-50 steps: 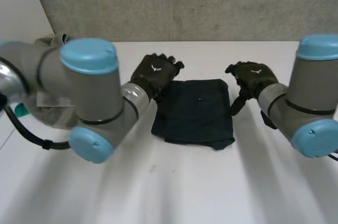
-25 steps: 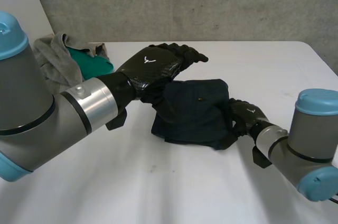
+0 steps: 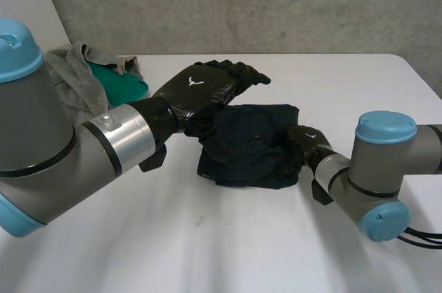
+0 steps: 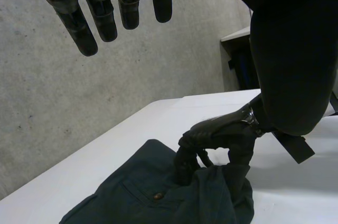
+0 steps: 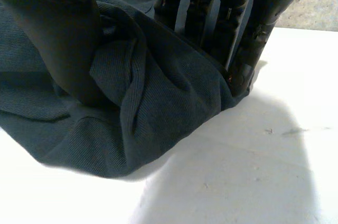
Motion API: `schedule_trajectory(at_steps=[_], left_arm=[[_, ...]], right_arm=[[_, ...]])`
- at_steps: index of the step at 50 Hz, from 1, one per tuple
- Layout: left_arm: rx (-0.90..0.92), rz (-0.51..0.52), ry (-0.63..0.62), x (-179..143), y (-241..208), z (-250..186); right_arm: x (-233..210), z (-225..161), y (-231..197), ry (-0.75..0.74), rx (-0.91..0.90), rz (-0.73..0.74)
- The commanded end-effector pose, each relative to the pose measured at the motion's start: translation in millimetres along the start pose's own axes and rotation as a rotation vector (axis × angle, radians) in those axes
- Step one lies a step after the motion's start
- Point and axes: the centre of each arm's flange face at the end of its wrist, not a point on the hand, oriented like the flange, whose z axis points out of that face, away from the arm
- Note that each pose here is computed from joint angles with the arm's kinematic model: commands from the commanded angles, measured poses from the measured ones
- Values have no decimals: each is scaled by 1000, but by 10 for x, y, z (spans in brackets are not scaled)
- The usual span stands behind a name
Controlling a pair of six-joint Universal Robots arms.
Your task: Fold the laundry.
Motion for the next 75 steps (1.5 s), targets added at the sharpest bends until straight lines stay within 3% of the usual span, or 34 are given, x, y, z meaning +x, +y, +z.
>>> schedule_trajectory(at_steps=[1, 3, 9, 15, 22, 30, 37, 47, 53, 59, 75], left_arm=[[0, 0, 0, -1, 2, 2], [0, 0, 0, -1, 2, 2], [3, 2, 0, -4, -11, 5], [16, 8, 2, -1, -45, 15], [13, 6, 3, -3, -26, 33], [-1, -2, 5, -19, 42, 107], [-17, -8, -16, -23, 104, 159], [-25, -14, -15, -22, 136, 172], [-26, -14, -15, -23, 142, 174], [-34, -19, -13, -22, 175, 189], [-36, -19, -4, 19, 182, 203]], right_arm=[[52, 191, -183, -4, 70, 9], [173, 253, -335, 17, 117, 6], [1081, 449, -712, 193, 218, -35], [1773, 588, -813, 320, 206, -126], [2235, 659, -828, 399, 150, -174], [2673, 669, -1071, 553, 251, -215], [2816, 700, -1131, 611, 302, -251], [2653, 739, -1124, 584, 290, -255], [3179, 445, -1317, 742, 330, -250], [3397, 342, -1242, 810, 294, -263], [3409, 199, -1037, 847, 178, -184]])
